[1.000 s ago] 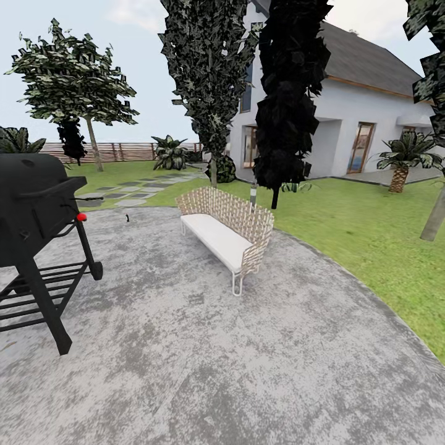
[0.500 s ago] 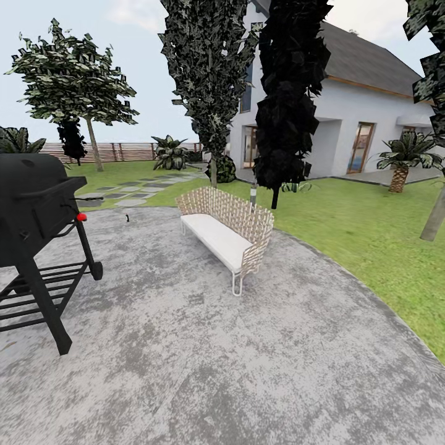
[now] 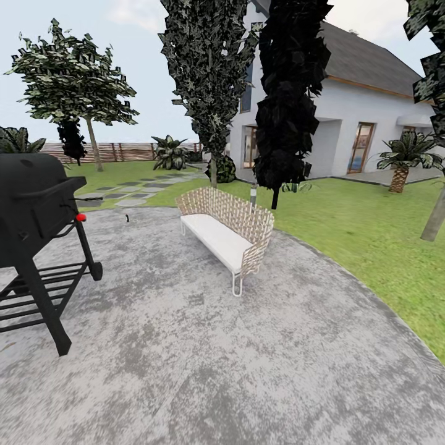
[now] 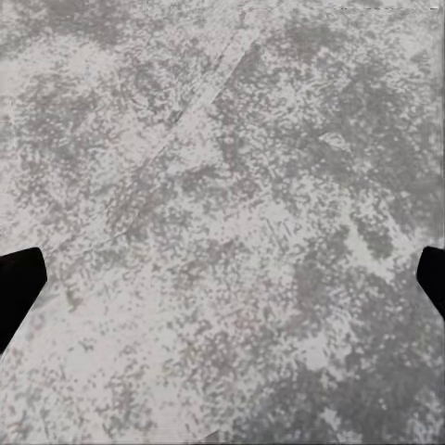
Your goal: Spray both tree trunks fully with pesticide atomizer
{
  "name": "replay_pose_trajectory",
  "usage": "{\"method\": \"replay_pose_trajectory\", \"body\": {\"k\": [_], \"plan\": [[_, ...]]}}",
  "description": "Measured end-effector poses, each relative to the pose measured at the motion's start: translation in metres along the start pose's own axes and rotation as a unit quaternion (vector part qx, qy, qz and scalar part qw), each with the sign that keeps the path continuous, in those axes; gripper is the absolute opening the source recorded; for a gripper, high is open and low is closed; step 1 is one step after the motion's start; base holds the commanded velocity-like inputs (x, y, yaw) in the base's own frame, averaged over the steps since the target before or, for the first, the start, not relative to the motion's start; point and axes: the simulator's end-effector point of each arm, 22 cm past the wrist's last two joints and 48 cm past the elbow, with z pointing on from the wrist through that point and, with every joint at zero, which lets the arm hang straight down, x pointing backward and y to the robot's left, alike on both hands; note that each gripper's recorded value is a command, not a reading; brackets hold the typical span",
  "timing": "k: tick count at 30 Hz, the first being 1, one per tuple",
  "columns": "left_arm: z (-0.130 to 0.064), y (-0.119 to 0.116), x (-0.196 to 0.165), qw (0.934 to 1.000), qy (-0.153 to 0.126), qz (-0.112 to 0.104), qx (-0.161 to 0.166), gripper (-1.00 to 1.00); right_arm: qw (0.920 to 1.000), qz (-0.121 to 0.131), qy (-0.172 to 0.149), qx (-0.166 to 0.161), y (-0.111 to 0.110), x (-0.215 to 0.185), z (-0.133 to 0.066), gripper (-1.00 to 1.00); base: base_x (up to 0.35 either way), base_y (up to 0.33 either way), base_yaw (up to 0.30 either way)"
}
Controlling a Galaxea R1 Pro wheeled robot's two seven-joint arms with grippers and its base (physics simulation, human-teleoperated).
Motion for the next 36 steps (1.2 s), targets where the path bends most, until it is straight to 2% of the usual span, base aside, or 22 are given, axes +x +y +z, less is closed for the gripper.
{"method": "replay_pose_trajectory", "body": {"k": [3, 7, 9, 14, 22, 30, 36], "plan": [[0.004, 0.012, -0.014, 0.9997, -0.012, -0.018, -0.014, 1.00, 1.0000, -0.002, -0.005, -0.003, 0.001, -0.006, 0.003, 1.00, 0.270, 0.000, 0.000], [0.002, 0.042, -0.015, 0.9966, -0.020, -0.064, -0.048, 1.00, 1.0000, -0.003, -0.007, -0.003, 0.000, -0.009, 0.004, 1.00, 0.319, 0.000, 0.040], [0.001, 0.047, -0.013, 0.9961, -0.019, -0.069, -0.052, 1.00, 1.0000, -0.004, -0.006, -0.003, 0.001, -0.009, 0.004, 1.00, 0.330, 0.000, 0.133], [0.001, 0.047, -0.009, 0.9960, -0.016, -0.070, -0.053, 1.00, 1.0000, -0.004, 0.004, -0.003, 0.001, 0.000, 0.003, 1.00, 0.300, 0.000, 0.186], [0.001, 0.047, -0.006, 0.9963, -0.013, -0.067, -0.053, 1.00, 0.9999, -0.004, 0.014, -0.004, 0.002, 0.010, 0.002, 1.00, 0.041, 0.000, 0.216], [0.005, 0.042, 0.001, 0.9980, -0.008, -0.043, -0.045, 1.00, 0.9998, -0.004, 0.018, -0.003, 0.003, 0.017, 0.004, 1.00, 0.002, 0.000, 0.219], [0.013, 0.040, 0.011, 0.9983, -0.003, -0.039, -0.044, 1.00, 0.9998, -0.004, 0.021, -0.004, 0.003, 0.029, 0.010, 1.00, 0.000, 0.000, 0.198]]}}
